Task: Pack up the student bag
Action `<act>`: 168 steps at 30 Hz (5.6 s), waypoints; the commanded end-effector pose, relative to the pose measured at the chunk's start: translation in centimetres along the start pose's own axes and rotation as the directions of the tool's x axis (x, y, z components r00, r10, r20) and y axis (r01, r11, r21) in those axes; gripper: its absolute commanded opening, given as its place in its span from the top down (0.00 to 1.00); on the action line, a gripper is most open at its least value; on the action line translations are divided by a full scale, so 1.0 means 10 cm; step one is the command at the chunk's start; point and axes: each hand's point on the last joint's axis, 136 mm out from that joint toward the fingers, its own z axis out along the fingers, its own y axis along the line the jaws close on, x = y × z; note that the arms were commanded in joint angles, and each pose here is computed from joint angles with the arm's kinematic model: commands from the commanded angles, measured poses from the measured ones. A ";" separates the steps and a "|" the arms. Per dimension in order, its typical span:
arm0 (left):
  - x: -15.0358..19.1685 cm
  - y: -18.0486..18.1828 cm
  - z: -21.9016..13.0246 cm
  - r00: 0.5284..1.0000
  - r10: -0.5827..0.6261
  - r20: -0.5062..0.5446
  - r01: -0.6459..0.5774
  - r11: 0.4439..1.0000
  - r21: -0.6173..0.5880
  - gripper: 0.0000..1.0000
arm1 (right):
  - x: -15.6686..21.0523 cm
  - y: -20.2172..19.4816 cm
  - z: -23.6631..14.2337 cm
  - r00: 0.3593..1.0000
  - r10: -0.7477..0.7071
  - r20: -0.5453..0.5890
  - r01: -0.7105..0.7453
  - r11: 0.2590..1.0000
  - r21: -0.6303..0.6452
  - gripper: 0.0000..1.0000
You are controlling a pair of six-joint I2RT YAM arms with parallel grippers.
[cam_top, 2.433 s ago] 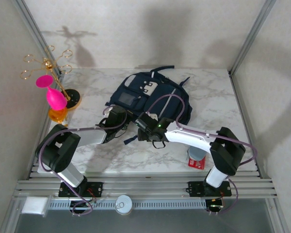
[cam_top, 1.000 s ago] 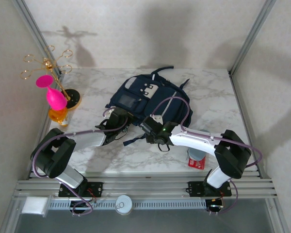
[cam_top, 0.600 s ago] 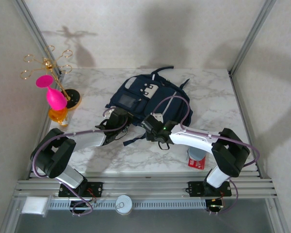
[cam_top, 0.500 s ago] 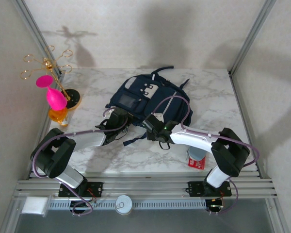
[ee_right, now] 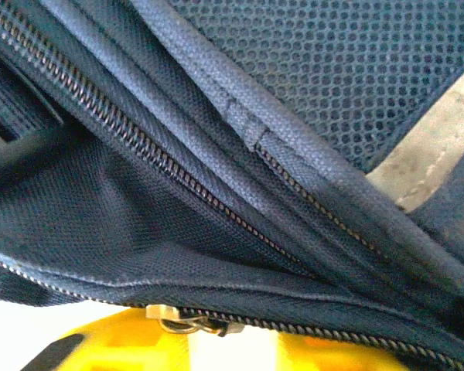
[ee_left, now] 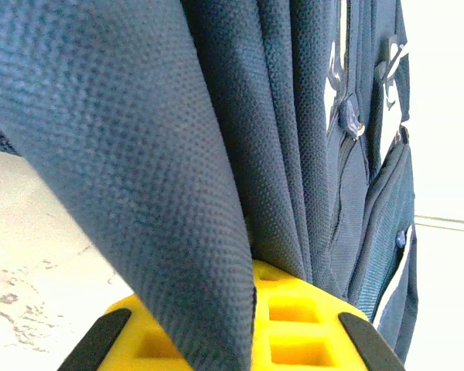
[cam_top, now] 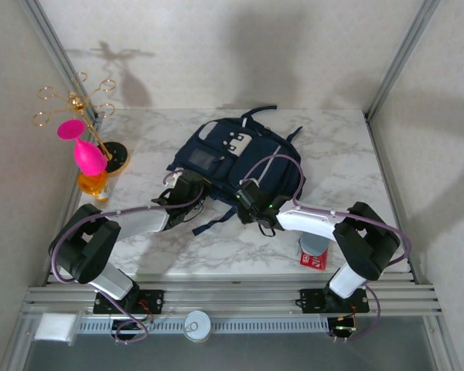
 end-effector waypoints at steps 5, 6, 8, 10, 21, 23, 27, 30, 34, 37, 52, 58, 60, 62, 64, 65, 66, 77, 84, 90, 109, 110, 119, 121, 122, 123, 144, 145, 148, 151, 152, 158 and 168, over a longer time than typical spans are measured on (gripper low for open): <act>-0.05 -0.36 -0.06 1.000 0.013 0.001 -0.013 0.996 0.091 1.00 | -0.37 0.19 -0.19 0.988 0.004 0.157 0.014 0.993 -0.115 0.88; -0.06 -0.35 -0.06 1.000 0.013 0.003 -0.013 0.996 0.089 1.00 | -0.34 0.18 -0.20 0.988 0.009 0.152 0.010 0.993 -0.119 0.90; -0.11 -0.28 -0.06 1.000 0.016 0.012 -0.016 0.998 0.064 1.00 | -0.27 0.16 -0.24 0.992 0.018 0.128 -0.003 0.993 -0.121 0.92; -0.17 -0.25 -0.05 1.000 0.013 0.021 -0.015 0.998 0.056 1.00 | -0.18 0.11 -0.26 0.995 0.034 0.095 -0.024 0.994 -0.108 0.96; -0.87 -0.07 0.03 0.989 0.031 0.143 -0.027 0.999 -0.032 1.00 | 0.36 -0.41 -0.53 0.987 0.154 -0.050 -0.149 0.985 0.081 1.00; -1.00 -0.06 0.07 0.986 0.049 0.158 -0.042 0.998 -0.046 1.00 | 0.36 -0.46 -0.56 0.986 0.162 -0.046 -0.157 0.982 0.104 1.00; -0.99 -0.24 0.17 0.992 0.097 0.086 -0.097 0.995 -0.009 1.00 | 0.20 -0.13 -0.60 0.989 0.142 -0.046 -0.144 0.989 -0.034 1.00; -0.75 -0.41 0.10 0.994 0.108 -0.013 -0.107 0.990 0.090 0.86 | 0.02 0.10 -0.66 0.985 0.170 -0.030 -0.173 0.977 -0.127 1.00; -0.43 -0.29 -0.22 0.994 0.084 -0.067 -0.076 0.990 0.118 0.44 | -0.07 0.25 -0.66 0.978 0.208 -0.031 -0.210 0.959 -0.189 1.00; -0.17 -0.16 -0.44 0.996 0.024 -0.087 -0.013 0.992 0.124 0.32 | -0.04 0.28 -0.61 0.978 0.205 -0.043 -0.209 0.957 -0.202 1.00; 0.75 -0.33 -0.23 0.970 -0.182 -0.161 0.204 0.971 0.128 0.35 | 0.01 0.32 -0.50 0.986 0.165 -0.028 -0.167 0.958 -0.232 1.00; 0.46 -0.26 -0.19 0.993 -0.118 -0.002 0.118 0.990 0.081 0.73 | 0.06 0.20 -0.48 0.988 0.150 -0.037 -0.154 0.975 -0.159 1.00; 0.36 -0.15 -0.17 0.995 -0.095 0.014 0.094 0.995 0.033 0.90 | 0.10 0.11 -0.47 0.988 0.144 -0.048 -0.149 0.983 -0.112 1.00; 0.23 -0.08 -0.19 0.997 -0.079 0.025 0.078 0.997 0.025 1.00 | 0.14 0.02 -0.47 0.987 0.151 -0.056 -0.154 0.986 -0.066 1.00; 0.05 0.01 -0.20 0.997 -0.055 0.054 0.055 0.998 0.008 1.00 | 0.19 -0.06 -0.49 0.986 0.155 -0.066 -0.157 0.987 -0.029 1.00; -0.04 0.06 -0.20 0.997 -0.038 0.063 0.039 0.999 -0.007 1.00 | 0.21 -0.13 -0.50 0.984 0.166 -0.072 -0.166 0.986 -0.002 1.00; -0.16 0.13 -0.20 0.997 -0.021 0.072 0.024 0.999 -0.033 1.00 | 0.24 -0.20 -0.52 0.981 0.178 -0.078 -0.176 0.984 0.026 1.00; -0.47 -0.03 -0.10 0.991 0.125 -0.049 -0.122 0.991 0.045 0.82 | 0.02 0.15 -0.48 0.991 0.123 -0.055 -0.128 0.988 -0.083 1.00; 0.09 0.12 -0.50 0.993 0.035 -0.112 -0.029 0.998 0.054 0.35 | -0.09 0.36 -0.46 0.990 0.133 -0.040 -0.137 0.978 -0.158 1.00; 0.58 0.05 -0.59 0.973 -0.150 -0.174 0.171 0.979 0.114 0.24 | -0.04 0.34 -0.41 0.993 0.106 -0.051 -0.112 0.983 -0.147 1.00; -0.03 0.38 -0.37 0.994 0.079 0.070 -0.070 0.991 -0.113 1.00 | 0.16 -0.45 -0.44 0.994 0.106 -0.041 -0.101 0.988 0.117 1.00; -0.14 0.47 -0.42 0.991 0.109 0.078 -0.098 0.986 -0.133 1.00 | 0.18 -0.56 -0.45 0.992 0.118 -0.039 -0.112 0.985 0.134 1.00; -0.75 0.51 -0.59 0.955 0.293 0.048 -0.283 0.946 -0.161 1.00 | -0.03 -0.43 -0.36 1.000 0.025 0.000 -0.025 0.996 0.086 1.00; -0.75 0.39 -0.64 0.958 0.282 0.047 -0.274 0.954 -0.125 0.85 | -0.10 -0.11 -0.36 0.999 0.030 0.013 -0.030 1.000 -0.007 1.00; -0.73 0.34 -0.67 0.964 0.262 0.042 -0.257 0.961 -0.098 0.65 | -0.12 0.03 -0.36 0.999 0.039 0.018 -0.038 0.998 -0.049 1.00; -0.70 0.30 -0.71 0.969 0.244 0.037 -0.240 0.968 -0.073 0.53 | -0.13 0.15 -0.36 0.999 0.039 0.022 -0.037 0.995 -0.089 1.00; 0.38 0.21 -0.38 0.978 -0.208 -0.017 0.208 0.977 0.038 0.32 | -0.07 0.12 -0.20 0.999 0.036 0.009 -0.035 0.999 -0.016 1.00; 0.33 0.27 -0.33 0.981 -0.195 0.017 0.195 0.981 0.017 0.35 | -0.07 0.06 -0.19 0.999 0.043 0.006 -0.043 0.999 0.020 1.00; 0.17 0.41 -0.28 0.990 -0.117 0.078 0.121 0.991 -0.054 0.61 | -0.09 -0.24 -0.19 0.996 0.086 0.018 -0.088 0.987 0.137 1.00; -0.02 0.66 -0.35 0.990 -0.089 0.105 0.101 0.988 -0.116 0.92 | -0.15 -0.49 -0.19 0.989 0.143 0.035 -0.147 0.973 0.178 1.00; -0.07 0.70 -0.39 0.991 -0.088 0.097 0.099 0.989 -0.108 0.96 | -0.18 -0.59 -0.21 0.987 0.151 0.051 -0.159 0.966 0.203 1.00; -0.37 0.96 -0.73 0.996 0.040 0.081 -0.024 0.983 -0.184 1.00 | -0.37 -1.19 -0.20 0.964 0.231 0.130 -0.261 0.909 0.324 1.00; -0.63 0.98 -0.94 0.997 0.038 0.060 -0.031 0.992 -0.122 1.00 | -0.75 -0.39 -0.02 0.985 0.094 0.146 -0.086 0.994 -0.061 1.00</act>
